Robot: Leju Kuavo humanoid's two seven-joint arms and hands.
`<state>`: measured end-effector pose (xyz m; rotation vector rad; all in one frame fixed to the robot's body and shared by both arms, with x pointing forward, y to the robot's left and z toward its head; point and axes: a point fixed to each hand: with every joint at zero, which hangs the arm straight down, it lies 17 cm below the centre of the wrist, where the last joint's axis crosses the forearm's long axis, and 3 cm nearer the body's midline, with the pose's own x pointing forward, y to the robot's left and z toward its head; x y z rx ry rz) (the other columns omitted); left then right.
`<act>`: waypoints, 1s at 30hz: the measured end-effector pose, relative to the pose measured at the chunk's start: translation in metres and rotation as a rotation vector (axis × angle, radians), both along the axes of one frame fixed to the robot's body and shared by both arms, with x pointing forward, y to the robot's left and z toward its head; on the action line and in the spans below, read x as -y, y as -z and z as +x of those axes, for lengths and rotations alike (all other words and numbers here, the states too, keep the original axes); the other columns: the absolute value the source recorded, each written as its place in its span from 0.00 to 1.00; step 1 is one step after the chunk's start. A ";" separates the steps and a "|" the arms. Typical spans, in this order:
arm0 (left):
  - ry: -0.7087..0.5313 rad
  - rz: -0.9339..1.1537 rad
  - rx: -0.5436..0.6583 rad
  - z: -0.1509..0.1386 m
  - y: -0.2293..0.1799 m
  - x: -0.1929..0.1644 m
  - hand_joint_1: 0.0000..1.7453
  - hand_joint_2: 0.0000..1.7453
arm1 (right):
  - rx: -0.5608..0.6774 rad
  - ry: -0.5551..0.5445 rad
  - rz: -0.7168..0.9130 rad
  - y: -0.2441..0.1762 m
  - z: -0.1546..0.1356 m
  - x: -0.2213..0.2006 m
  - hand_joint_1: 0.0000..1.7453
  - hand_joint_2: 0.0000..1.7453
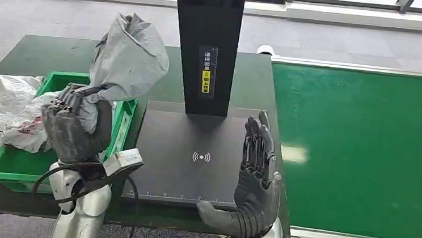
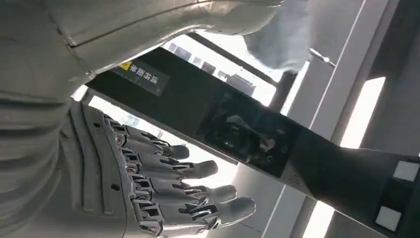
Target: Moved the parcel from conveyor to table for the left to box.
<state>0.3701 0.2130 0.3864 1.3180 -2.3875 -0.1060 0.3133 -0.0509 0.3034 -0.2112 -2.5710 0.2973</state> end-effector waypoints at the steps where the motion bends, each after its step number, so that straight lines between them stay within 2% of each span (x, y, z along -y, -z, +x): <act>1: -0.009 -0.013 0.037 -0.010 -0.008 -0.009 1.00 1.00 | 0.000 0.001 -0.002 0.000 0.000 0.000 0.00 1.00; 4: -0.036 -0.054 0.158 -0.043 -0.031 -0.039 1.00 1.00 | -0.004 0.007 -0.003 0.002 -0.001 0.000 0.00 1.00; 8: -0.080 -0.071 0.237 -0.070 -0.046 -0.062 1.00 1.00 | -0.004 0.010 -0.003 0.002 -0.001 0.000 0.00 1.00; 16: -0.111 -0.063 0.300 -0.092 -0.056 -0.075 1.00 1.00 | -0.003 0.010 -0.002 0.001 -0.001 0.001 0.00 1.00; 20: -0.121 -0.039 0.297 -0.090 -0.051 -0.076 1.00 1.00 | -0.005 0.008 -0.004 0.001 -0.001 0.000 0.00 1.00; 22: -0.136 -0.009 0.237 -0.075 -0.042 -0.070 1.00 1.00 | -0.006 0.013 0.001 0.001 -0.001 0.001 0.00 1.00; 24: -0.150 0.020 0.139 -0.047 -0.025 -0.062 1.00 1.00 | -0.006 0.015 0.004 0.001 -0.001 0.002 0.00 1.00; 30: -0.190 0.021 -0.317 0.092 0.071 -0.045 1.00 1.00 | -0.014 -0.015 -0.012 0.002 -0.002 -0.003 0.00 1.00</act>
